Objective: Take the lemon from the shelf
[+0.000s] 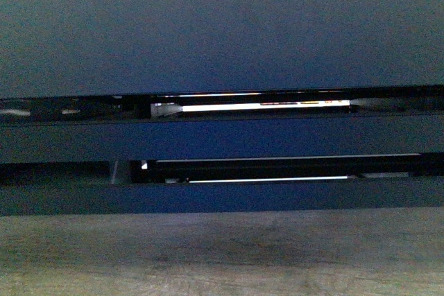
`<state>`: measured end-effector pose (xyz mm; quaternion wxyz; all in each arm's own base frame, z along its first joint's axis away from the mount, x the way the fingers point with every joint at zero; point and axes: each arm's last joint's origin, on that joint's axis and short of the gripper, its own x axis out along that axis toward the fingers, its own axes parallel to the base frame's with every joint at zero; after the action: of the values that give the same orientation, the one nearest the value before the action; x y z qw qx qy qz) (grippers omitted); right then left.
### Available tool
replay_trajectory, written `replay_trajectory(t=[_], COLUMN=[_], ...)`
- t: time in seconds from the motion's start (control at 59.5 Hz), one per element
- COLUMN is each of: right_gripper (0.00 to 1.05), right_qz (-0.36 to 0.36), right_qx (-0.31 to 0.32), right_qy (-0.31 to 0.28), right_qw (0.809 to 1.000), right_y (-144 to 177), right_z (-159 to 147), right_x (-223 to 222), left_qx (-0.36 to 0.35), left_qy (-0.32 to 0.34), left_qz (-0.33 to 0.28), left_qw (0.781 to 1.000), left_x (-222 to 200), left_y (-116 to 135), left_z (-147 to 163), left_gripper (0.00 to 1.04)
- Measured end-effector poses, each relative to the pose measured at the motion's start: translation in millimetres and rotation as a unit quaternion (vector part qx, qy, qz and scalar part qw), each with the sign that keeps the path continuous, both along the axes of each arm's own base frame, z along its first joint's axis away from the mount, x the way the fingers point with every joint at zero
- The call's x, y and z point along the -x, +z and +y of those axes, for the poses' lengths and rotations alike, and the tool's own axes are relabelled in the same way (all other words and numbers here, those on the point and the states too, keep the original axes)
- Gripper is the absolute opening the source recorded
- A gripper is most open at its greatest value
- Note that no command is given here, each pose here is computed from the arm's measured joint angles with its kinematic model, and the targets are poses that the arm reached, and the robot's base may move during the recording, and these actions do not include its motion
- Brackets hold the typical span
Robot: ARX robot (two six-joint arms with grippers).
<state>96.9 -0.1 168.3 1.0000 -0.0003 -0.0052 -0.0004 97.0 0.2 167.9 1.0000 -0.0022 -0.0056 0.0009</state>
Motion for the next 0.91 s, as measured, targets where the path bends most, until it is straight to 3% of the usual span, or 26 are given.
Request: replay_trajectory(t=[0.907], right_gripper=[1.02], right_qz=[0.000], right_qx=[0.000], right_qy=[0.000], right_qw=[1.000], right_y=[0.0], right_z=[0.0], right_x=[0.0], left_qx=[0.000], left_qy=[0.000], left_qz=[0.001], left_qw=[1.000], left_x=[-0.2], left_y=[-0.2], left_z=[0.0], left_gripper=[0.97])
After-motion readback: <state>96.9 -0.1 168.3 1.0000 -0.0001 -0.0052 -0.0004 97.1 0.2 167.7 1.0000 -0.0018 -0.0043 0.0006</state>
